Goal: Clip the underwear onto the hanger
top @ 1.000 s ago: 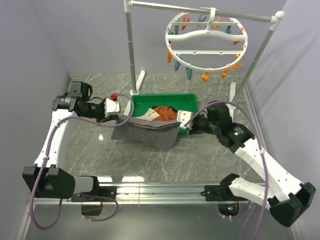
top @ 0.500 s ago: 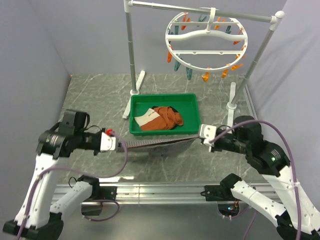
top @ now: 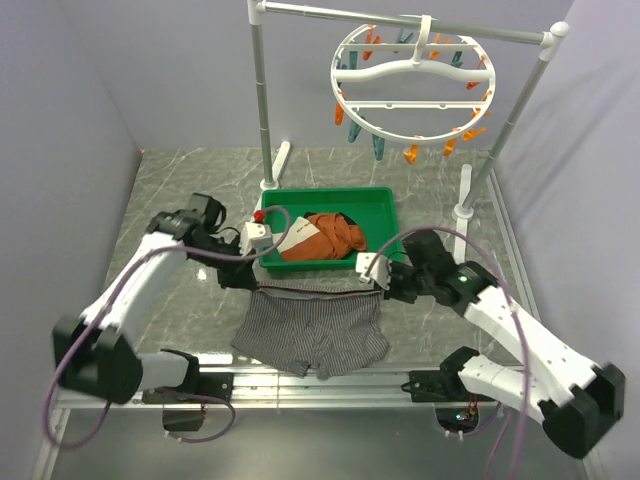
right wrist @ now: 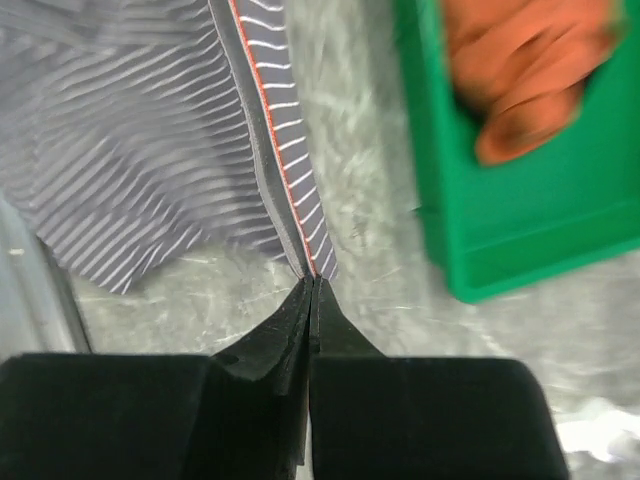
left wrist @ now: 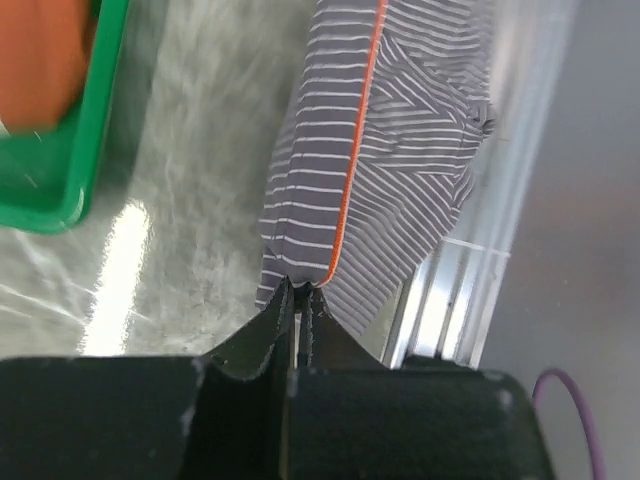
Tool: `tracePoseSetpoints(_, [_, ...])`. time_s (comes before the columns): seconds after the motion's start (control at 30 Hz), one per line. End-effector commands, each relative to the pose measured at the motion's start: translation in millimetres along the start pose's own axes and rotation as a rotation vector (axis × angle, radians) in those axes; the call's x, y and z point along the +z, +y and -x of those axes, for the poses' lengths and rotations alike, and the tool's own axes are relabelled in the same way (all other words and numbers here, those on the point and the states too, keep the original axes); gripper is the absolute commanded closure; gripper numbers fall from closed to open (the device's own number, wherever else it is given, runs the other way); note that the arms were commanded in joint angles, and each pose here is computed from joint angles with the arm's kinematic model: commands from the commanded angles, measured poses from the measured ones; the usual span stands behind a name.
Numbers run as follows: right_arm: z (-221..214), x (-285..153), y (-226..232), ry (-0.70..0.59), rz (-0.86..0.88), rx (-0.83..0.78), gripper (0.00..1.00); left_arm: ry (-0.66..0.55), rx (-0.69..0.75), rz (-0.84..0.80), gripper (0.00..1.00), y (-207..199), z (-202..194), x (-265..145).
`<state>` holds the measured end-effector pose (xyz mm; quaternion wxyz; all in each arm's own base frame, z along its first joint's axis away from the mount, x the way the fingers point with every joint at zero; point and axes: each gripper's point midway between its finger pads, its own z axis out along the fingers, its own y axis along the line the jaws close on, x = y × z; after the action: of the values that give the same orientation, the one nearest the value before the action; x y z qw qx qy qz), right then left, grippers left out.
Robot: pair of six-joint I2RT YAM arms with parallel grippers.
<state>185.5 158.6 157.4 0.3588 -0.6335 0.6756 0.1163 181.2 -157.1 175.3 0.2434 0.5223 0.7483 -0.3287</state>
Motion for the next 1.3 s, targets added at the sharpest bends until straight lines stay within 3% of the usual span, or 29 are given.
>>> tracePoseSetpoints(0.0, [-7, 30, -31, 0.03, -0.085, -0.026, 1.0, 0.037, -0.137, 0.049, 1.0, 35, -11, 23])
tracePoseSetpoints(0.13, [-13, 57, -52, 0.067, -0.108, 0.016, 1.0, 0.034, -0.182, 0.12, 1.0, 74, -16, 45])
tracePoseSetpoints(0.4, [-29, 89, -80, 0.161, -0.098, 0.108, 1.0, 0.094, -0.33, 0.101, 1.0, 105, -41, 76])
tracePoseSetpoints(0.5, [-34, 93, -80, 0.197, -0.083, 0.136, 0.99, 0.075, -0.343, 0.117, 0.87, 111, -39, 73])
tracePoseSetpoints(0.53, [-35, 92, -79, 0.203, -0.084, 0.144, 0.9, 0.071, -0.347, 0.124, 0.77, 113, -38, 70])
tracePoseSetpoints(0.57, [-36, 91, -80, 0.206, -0.095, 0.15, 0.85, 0.059, -0.348, 0.13, 0.73, 115, -37, 66])
tracePoseSetpoints(0.6, [-38, 89, -81, 0.213, -0.105, 0.155, 0.73, 0.052, -0.343, 0.137, 0.67, 115, -35, 60])
tracePoseSetpoints(0.73, [-34, 80, -82, 0.195, -0.132, 0.197, 0.53, -0.007, -0.319, 0.196, 0.48, 123, -23, 33])
tracePoseSetpoints(0.87, [-18, 60, -84, 0.145, -0.169, 0.214, 0.48, -0.044, -0.272, 0.245, 0.33, 117, -15, 4])
tracePoseSetpoints(1.03, [15, 14, -85, 0.0, -0.243, 0.265, 0.38, -0.139, -0.18, 0.287, 0.23, 99, 1, -23])
tracePoseSetpoints(1.23, [56, -46, -80, -0.236, -0.369, 0.334, 0.24, -0.382, 0.008, 0.332, 0.12, 69, 59, -56])
tracePoseSetpoints(1.27, [61, -54, -80, -0.263, -0.388, 0.345, 0.23, -0.448, 0.09, 0.367, 0.12, 67, 79, -69])
